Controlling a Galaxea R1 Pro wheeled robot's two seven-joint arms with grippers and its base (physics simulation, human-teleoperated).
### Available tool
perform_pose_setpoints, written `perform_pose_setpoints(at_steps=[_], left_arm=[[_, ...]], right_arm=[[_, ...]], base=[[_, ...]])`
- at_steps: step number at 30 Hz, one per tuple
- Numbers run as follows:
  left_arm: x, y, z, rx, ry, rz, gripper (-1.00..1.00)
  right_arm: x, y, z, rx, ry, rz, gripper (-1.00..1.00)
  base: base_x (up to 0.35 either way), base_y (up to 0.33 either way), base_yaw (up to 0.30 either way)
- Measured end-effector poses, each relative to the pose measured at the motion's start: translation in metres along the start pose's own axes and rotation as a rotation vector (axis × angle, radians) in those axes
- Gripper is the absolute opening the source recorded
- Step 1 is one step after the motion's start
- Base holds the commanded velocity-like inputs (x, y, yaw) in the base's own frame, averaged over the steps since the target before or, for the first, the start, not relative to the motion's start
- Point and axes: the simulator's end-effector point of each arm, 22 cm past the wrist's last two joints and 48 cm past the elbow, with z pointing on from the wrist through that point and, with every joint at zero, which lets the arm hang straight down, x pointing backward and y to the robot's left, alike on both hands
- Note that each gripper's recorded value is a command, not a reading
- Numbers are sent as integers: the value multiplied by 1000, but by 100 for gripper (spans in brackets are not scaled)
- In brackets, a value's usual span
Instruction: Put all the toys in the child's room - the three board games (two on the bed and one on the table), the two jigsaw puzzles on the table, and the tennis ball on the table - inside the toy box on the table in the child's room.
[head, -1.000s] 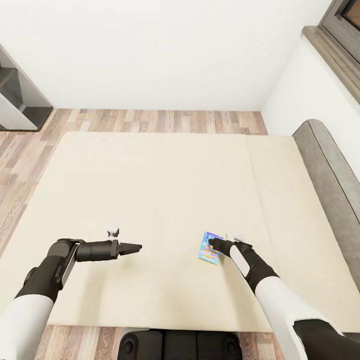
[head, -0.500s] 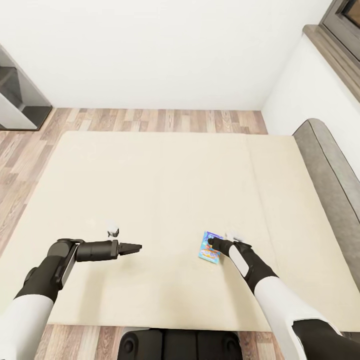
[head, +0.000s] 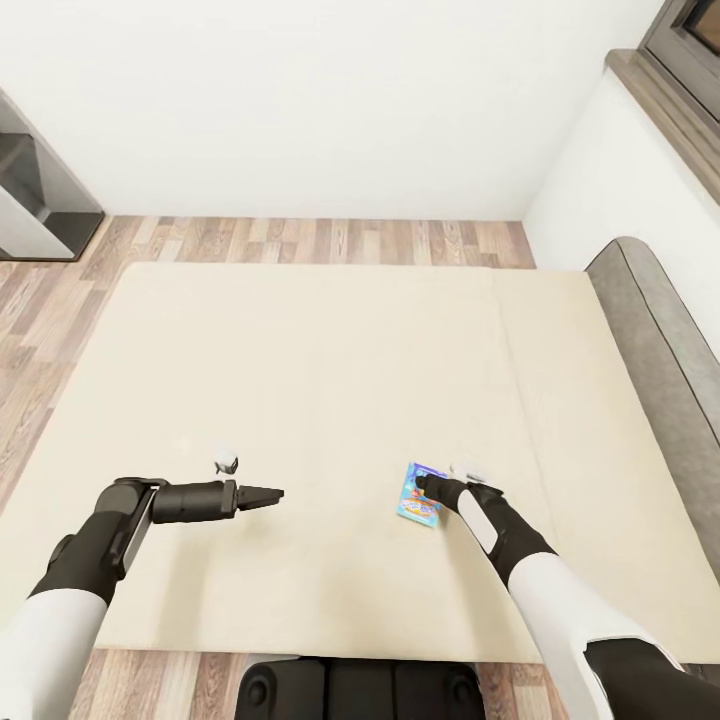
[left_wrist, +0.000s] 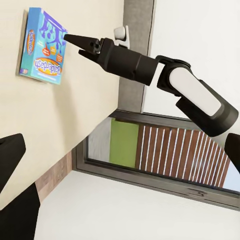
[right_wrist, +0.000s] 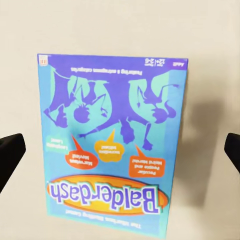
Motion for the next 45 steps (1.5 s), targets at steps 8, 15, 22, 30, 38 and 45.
perform_pose_setpoints(at_steps=[8, 15, 22, 30, 38, 45], left_arm=[[0, 3, 1, -12, -1, 0, 100], [-1, 8, 1, -35, -3, 0, 100], [-1, 9, 1, -39, -4, 1, 100], [-1, 9, 0, -40, -4, 1, 100], [0, 9, 0, -37, -3, -2, 100], [-1, 11, -2, -24, -10, -12, 100]], right_arm=[[-22, 6, -6, -23, -37, 12, 100], [-59, 26, -15, -52, -37, -4, 100], [-75, 34, -20, -64, -24, -13, 100], [-79, 43, -21, -80, -32, -14, 100], [-77, 40, -20, -76, -30, -14, 100], [-74, 33, -15, -66, -31, -10, 100]], base=[[0, 0, 0], [0, 0, 0], [0, 0, 0], [0, 0, 0], [0, 0, 0], [0, 0, 0]])
